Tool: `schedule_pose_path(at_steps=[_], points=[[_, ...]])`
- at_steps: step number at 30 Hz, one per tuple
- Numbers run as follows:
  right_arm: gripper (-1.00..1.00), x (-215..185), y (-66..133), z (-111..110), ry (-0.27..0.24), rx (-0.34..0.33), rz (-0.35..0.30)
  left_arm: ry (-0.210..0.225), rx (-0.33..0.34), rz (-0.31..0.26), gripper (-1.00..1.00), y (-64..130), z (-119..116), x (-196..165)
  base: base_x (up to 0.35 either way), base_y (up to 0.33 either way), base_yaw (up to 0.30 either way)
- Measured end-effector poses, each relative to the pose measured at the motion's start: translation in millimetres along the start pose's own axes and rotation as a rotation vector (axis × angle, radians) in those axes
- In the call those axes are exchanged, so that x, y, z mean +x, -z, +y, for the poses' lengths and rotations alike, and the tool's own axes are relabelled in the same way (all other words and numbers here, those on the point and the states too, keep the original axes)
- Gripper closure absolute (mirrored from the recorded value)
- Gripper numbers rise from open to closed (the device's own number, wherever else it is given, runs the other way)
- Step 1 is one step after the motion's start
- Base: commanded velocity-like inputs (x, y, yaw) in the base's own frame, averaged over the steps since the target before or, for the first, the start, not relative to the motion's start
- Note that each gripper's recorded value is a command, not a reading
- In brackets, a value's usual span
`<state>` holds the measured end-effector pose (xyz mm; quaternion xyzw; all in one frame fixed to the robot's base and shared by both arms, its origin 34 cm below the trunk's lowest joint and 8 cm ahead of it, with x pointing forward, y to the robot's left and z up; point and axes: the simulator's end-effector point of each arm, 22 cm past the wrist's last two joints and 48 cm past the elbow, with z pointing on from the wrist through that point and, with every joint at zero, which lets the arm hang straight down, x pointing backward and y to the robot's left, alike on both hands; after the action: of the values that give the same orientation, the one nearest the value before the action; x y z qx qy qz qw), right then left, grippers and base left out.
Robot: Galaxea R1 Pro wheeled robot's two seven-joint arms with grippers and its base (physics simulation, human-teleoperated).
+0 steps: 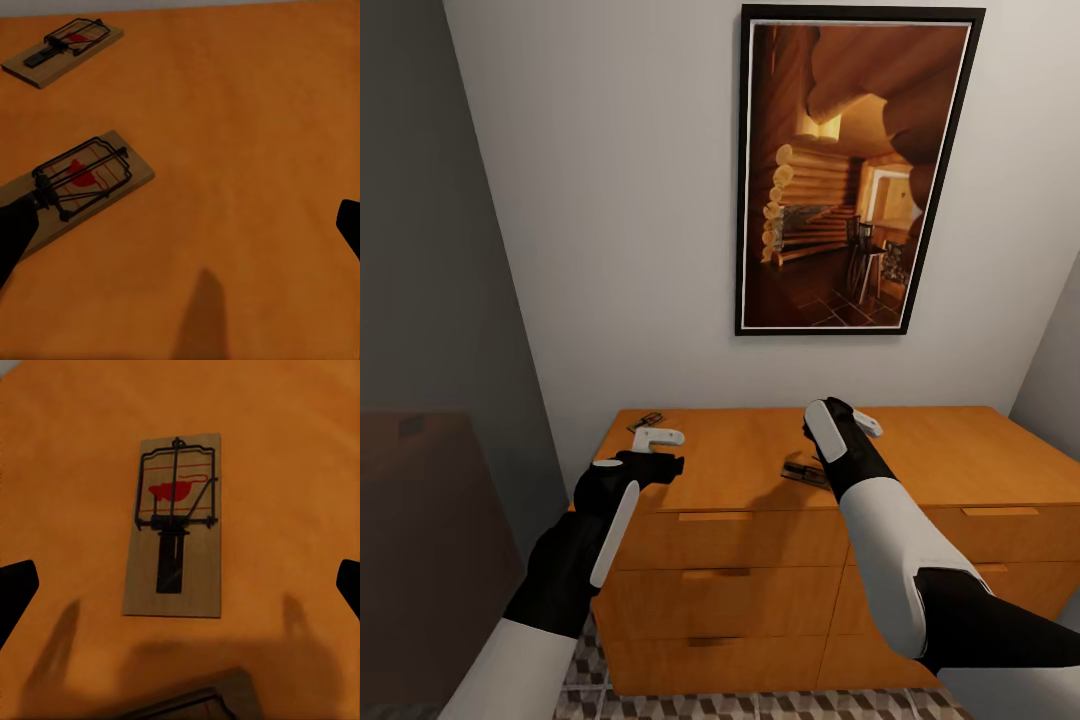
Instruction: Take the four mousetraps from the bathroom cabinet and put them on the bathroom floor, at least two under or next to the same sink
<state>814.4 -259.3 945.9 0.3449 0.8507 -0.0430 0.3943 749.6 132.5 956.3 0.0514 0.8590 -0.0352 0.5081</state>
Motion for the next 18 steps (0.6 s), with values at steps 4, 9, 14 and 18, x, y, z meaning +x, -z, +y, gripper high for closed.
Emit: schedule_pose_path(at_steps=[4,9,14,18], points=[[-1.00,0.8,0.0,0.6,0.002,-0.002,0.003,0.000,0.000,0.002,-1.00,-0.4,-0.2,0.8,0.000,0.000,0.000],[-1.00,1.4,0.0,1.0,0.004,-0.003,0.005,0.000,0.000,0.006,-1.00,-1.2,-0.1,2.3,0.000,0.000,0.000],[-1.00,1.6,0.2,1.7,0.009,-0.004,0.003,-0.001,0.000,0.012,-1.00,-2.4,-0.2,5.0,0.000,0.000,0.000],[-1.00,-1.1,5.1,9.8,0.053,-0.010,-0.029,-0.002,0.000,0.015,-1.00,-3.0,-0.4,6.1,0.000,0.000,0.000]])
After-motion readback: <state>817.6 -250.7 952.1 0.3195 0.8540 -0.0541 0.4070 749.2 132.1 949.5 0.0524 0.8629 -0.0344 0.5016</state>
